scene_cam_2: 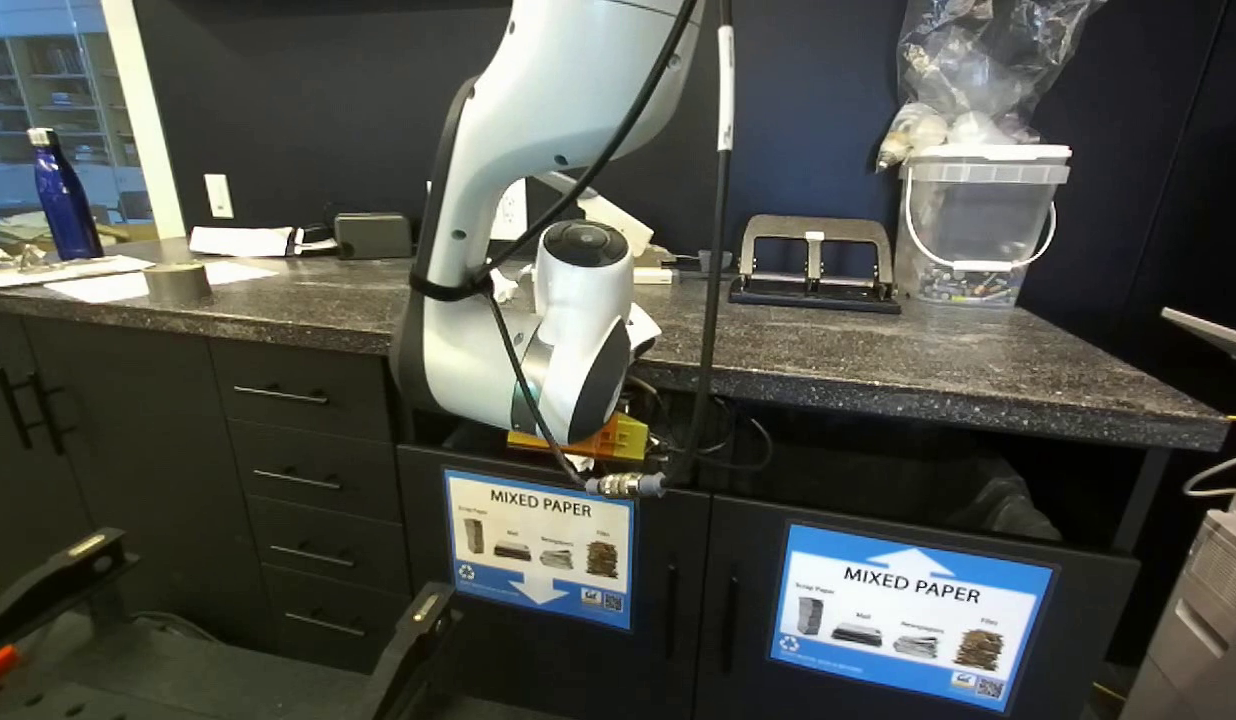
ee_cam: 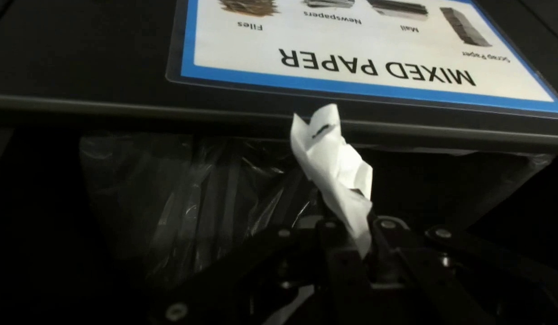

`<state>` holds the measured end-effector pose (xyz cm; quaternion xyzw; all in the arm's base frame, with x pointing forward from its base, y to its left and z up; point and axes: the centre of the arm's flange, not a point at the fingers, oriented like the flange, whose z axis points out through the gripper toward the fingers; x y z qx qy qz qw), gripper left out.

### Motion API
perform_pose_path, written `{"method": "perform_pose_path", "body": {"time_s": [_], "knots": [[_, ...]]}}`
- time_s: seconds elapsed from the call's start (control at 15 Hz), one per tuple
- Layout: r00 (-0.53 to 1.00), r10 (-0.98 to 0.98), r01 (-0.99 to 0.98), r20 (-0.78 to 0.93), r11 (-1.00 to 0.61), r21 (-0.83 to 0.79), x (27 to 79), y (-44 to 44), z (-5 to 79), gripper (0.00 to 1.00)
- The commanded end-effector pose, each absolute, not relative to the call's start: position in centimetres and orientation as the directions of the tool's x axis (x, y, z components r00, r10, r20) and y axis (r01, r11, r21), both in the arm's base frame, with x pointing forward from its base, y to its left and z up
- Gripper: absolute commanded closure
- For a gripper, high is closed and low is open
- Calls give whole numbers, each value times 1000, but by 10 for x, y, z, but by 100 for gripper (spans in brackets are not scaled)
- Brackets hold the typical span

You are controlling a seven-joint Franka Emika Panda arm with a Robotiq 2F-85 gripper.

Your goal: Pick up the pieces of papers from the countertop and put them in the right bin.

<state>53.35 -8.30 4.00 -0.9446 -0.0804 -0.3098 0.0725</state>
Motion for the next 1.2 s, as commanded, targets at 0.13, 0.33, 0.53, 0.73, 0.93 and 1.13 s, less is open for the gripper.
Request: {"method": "perform_pose_path", "body": {"time_s": [0.13, 0.33, 0.53, 0.73, 0.93, 1.13], "knots": [[695, 32, 162, 719, -980, -113, 544, -80, 23, 89], [662, 17, 154, 749, -981, -114, 545, -74, 16, 89], [656, -4, 145, 755, -981, -131, 549, -68, 13, 64], [655, -3, 152, 755, -979, -135, 552, -64, 12, 54], [659, -3, 155, 752, -978, -140, 553, -62, 12, 31], [662, 8, 163, 750, -978, -133, 552, -60, 12, 9]]}}
